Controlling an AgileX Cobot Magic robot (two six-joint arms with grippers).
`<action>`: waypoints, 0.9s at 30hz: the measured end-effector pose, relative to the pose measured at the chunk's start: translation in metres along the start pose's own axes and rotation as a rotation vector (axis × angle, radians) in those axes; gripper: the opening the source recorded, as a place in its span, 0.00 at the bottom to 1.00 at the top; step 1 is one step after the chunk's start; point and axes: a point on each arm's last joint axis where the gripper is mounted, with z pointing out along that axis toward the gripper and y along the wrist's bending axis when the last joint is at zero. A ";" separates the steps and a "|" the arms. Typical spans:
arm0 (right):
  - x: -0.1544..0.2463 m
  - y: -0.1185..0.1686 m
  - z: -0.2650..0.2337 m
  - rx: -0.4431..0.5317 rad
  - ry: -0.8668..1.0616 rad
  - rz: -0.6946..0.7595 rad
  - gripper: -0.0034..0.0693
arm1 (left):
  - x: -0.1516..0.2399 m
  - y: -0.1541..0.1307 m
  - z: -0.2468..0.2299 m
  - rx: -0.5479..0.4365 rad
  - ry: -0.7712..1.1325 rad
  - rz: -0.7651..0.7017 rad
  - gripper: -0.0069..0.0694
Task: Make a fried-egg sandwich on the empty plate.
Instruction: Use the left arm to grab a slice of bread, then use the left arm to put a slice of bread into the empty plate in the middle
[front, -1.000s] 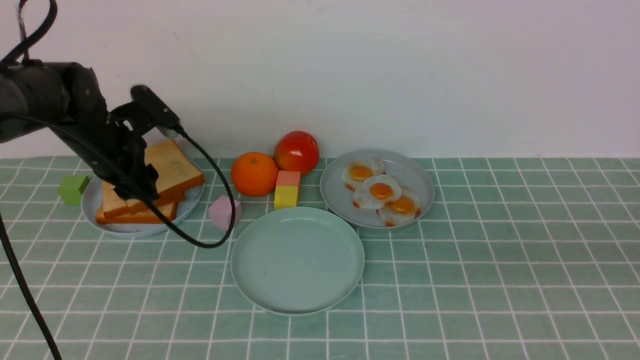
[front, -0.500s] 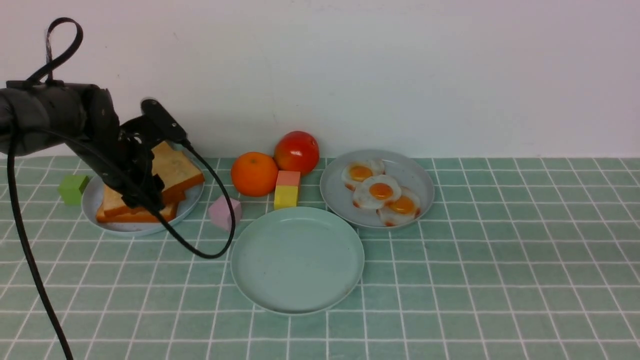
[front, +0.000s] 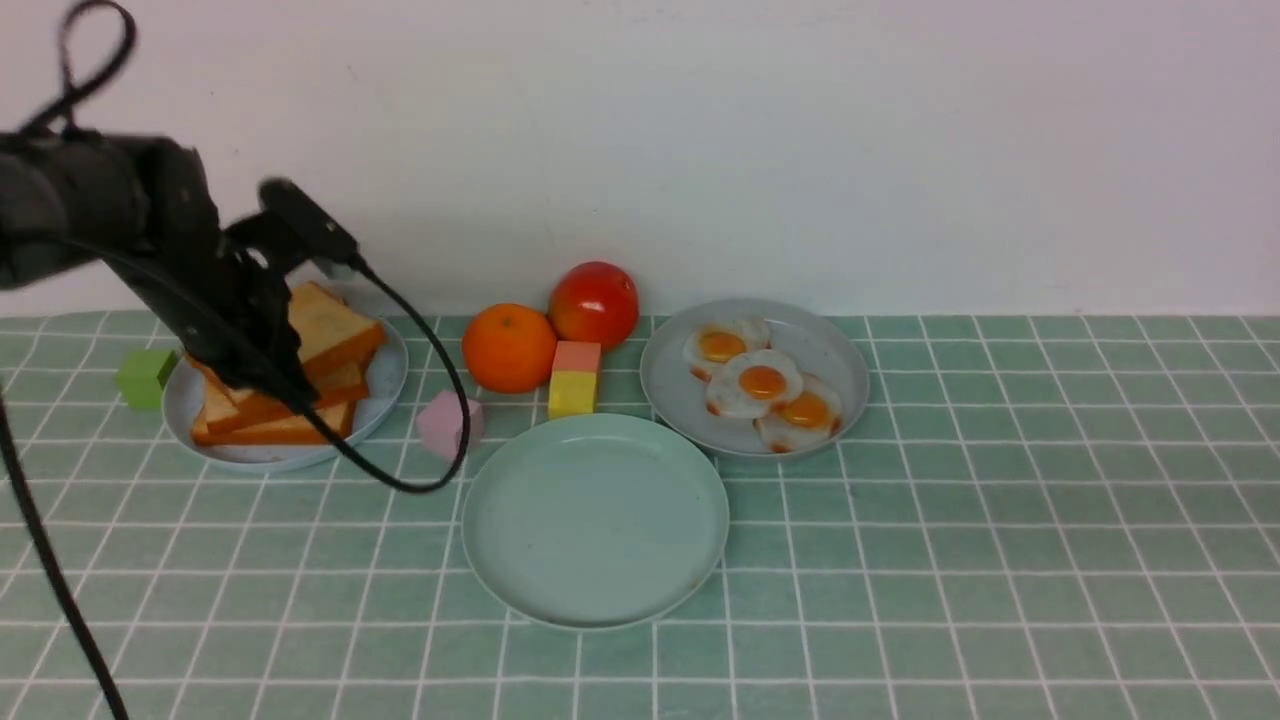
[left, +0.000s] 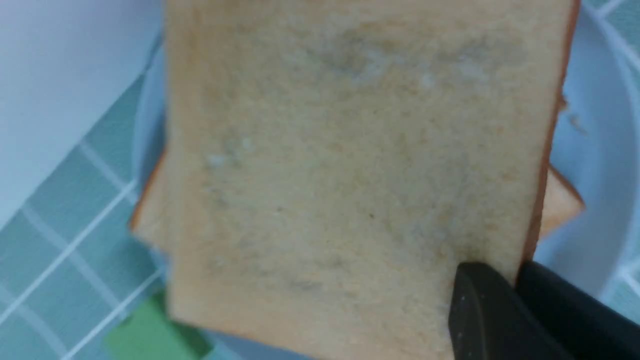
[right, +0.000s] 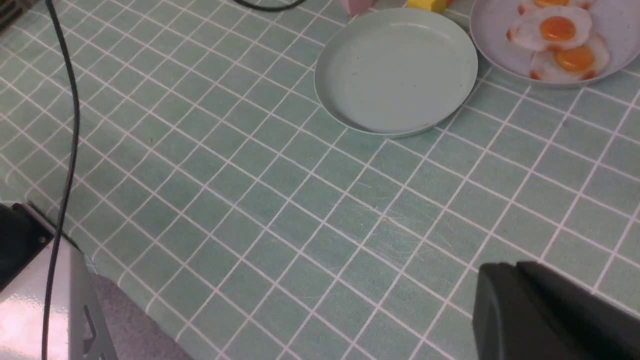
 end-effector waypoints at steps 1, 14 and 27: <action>0.000 0.000 0.000 0.000 0.001 0.000 0.11 | -0.004 0.000 -0.016 0.002 -0.019 -0.028 0.13; 0.001 0.000 0.000 -0.005 0.012 -0.023 0.13 | -0.044 -0.185 -0.096 0.289 -0.075 0.113 0.13; 0.005 0.004 0.000 -0.040 0.053 -0.014 0.13 | -0.055 -0.228 -0.037 0.201 -0.078 0.266 0.13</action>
